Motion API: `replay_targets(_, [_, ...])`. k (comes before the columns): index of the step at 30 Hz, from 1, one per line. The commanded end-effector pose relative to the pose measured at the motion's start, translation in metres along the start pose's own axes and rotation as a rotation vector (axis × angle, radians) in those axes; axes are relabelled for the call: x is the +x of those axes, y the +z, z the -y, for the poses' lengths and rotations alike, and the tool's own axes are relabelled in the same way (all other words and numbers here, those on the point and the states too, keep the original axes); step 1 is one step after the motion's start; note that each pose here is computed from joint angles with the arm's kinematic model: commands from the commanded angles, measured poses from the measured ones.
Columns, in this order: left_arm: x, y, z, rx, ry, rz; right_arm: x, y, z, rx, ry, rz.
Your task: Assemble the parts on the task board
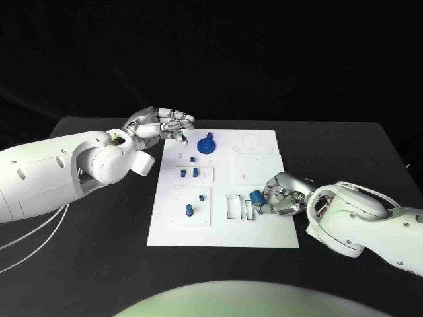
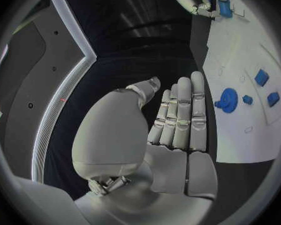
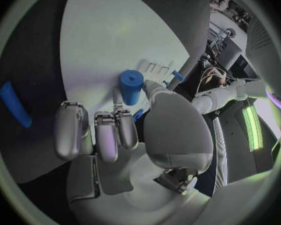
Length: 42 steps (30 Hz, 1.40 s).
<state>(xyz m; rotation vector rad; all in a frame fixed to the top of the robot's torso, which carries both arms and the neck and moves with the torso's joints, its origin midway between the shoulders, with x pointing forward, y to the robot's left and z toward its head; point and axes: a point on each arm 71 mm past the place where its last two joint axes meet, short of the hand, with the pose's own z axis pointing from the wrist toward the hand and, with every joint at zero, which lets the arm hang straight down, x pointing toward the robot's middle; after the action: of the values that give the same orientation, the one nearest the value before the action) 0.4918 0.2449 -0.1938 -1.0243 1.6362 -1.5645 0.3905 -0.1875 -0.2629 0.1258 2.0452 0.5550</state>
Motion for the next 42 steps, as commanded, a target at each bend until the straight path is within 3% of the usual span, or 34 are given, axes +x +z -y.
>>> replay_targets(1, [0.003, 0.0002, 0.0004, 0.003, -0.01, -0.023, 0.007, 0.0, 0.013, 0.088, -0.016, -0.035])
replay_targets(11, [0.0022, -0.0001, 0.0001, -0.001, -0.01, -0.021, 0.007, -0.01, 0.007, 0.121, 0.223, -0.091])
replay_targets(16, [0.0025, 0.0001, -0.0001, -0.003, -0.01, -0.023, -0.001, -0.013, 0.001, 0.115, 0.299, -0.079])
replay_targets(29, [0.0023, 0.0, -0.0002, -0.004, -0.01, -0.023, -0.012, -0.015, -0.009, 0.077, 0.331, -0.045])
replay_targets(42, [0.0034, 0.0005, -0.0003, -0.004, -0.011, -0.026, -0.001, -0.009, -0.033, 0.003, 0.293, -0.124])
